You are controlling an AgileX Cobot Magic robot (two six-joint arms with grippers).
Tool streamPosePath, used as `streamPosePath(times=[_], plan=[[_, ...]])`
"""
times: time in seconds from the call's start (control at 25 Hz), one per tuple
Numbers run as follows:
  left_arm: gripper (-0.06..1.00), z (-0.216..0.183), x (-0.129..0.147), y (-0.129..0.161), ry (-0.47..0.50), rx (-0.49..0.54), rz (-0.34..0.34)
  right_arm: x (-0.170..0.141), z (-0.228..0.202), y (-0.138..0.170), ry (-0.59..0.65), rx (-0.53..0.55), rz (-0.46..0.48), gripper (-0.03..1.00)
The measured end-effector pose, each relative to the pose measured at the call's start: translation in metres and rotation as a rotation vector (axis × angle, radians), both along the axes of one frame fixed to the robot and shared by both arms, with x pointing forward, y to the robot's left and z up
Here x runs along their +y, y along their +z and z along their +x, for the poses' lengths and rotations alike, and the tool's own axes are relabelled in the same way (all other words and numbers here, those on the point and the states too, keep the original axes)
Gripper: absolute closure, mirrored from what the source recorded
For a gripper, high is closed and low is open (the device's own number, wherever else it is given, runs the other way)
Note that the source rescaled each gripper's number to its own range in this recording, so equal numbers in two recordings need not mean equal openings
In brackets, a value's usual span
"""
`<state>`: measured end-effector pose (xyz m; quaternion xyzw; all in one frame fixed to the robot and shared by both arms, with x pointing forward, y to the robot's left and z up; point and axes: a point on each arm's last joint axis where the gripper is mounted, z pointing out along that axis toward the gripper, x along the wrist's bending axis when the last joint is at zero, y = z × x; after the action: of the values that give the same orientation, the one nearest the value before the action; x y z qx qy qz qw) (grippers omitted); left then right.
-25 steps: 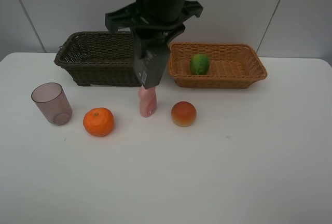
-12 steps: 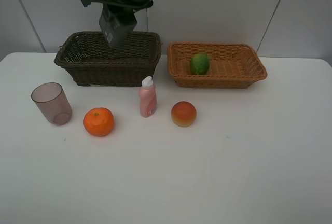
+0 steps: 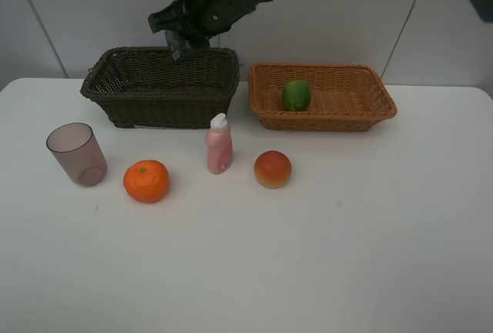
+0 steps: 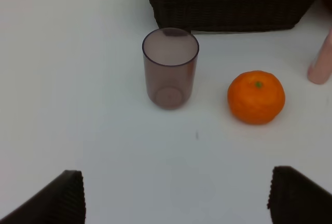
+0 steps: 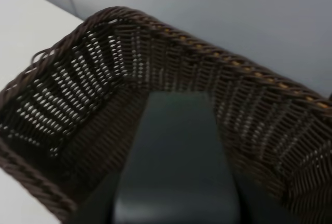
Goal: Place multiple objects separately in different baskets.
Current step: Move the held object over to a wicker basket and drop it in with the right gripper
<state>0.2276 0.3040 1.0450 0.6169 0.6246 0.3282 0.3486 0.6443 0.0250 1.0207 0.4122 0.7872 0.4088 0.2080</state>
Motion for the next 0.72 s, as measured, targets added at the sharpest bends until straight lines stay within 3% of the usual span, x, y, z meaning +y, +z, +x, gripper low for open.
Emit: streamPosePath(times=[0.36,0.72], plan=[[0.03,0.000,0.000,0.000,0.000,0.000,0.000,0.004,0.020,-0.059,-0.003,0.006,-0.009,0.78],[0.03,0.000,0.000,0.000,0.000,0.000,0.000,0.006,0.022,-0.070,0.001,0.004,-0.004,0.78]])
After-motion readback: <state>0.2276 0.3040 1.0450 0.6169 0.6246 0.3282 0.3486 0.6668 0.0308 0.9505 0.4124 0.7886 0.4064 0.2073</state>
